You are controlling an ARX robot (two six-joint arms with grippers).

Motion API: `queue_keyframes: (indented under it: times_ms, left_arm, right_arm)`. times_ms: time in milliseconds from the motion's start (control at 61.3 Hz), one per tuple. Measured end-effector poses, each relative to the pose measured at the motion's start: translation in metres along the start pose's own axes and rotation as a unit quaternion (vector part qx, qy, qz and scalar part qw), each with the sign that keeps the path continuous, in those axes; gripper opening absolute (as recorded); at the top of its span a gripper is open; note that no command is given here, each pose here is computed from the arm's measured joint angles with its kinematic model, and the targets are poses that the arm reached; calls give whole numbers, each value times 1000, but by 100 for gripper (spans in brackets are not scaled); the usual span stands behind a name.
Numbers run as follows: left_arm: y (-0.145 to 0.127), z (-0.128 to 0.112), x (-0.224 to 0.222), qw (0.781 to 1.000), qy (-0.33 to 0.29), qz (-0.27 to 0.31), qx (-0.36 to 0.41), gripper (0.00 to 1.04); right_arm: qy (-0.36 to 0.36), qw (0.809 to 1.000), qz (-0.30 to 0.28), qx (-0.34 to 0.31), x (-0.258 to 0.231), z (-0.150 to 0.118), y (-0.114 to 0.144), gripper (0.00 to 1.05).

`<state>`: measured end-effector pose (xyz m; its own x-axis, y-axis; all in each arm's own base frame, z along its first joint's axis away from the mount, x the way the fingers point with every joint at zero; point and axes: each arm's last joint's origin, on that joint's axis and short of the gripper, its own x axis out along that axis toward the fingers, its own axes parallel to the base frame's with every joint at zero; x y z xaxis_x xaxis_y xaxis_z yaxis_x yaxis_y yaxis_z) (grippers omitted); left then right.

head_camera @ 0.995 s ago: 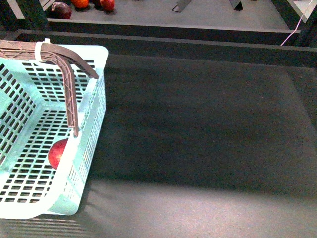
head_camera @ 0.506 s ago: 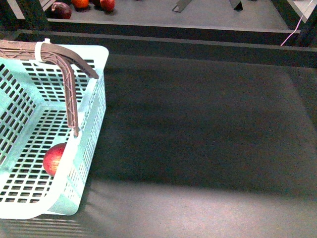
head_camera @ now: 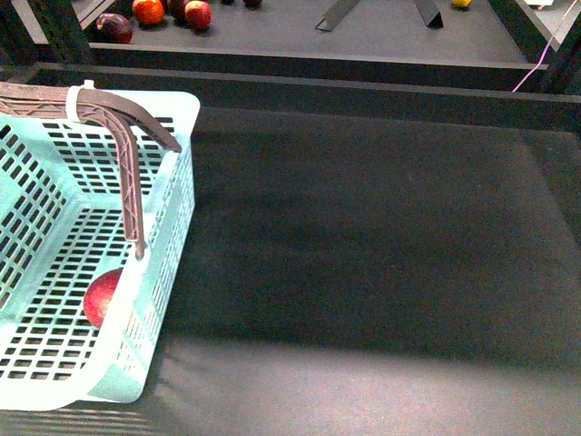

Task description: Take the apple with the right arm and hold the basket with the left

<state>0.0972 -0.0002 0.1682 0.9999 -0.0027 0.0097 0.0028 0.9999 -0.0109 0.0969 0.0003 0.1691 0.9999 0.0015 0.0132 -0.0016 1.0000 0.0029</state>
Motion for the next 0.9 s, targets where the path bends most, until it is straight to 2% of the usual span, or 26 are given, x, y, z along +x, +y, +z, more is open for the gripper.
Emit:
queue_keyframes:
  times_ms: [65,114,245,571,897]
  left_arm:
    - [0,0,0,1000,0,0,0,3]
    - [0,0,0,1000,0,0,0,10]
    - [0,0,0,1000,0,0,0,39]
    - [0,0,0,1000,0,0,0,98]
    - [0,0,0,1000,0,0,1,98]
  right_arm:
    - [0,1000,0,0,0,0,0,96]
    - [0,1000,0,0,0,0,0,96]
    - [0,1000,0,0,0,0,0,96]
    - [0,1000,0,0,0,0,0,96]
    - [0,1000,0,0,0,0,0,96]
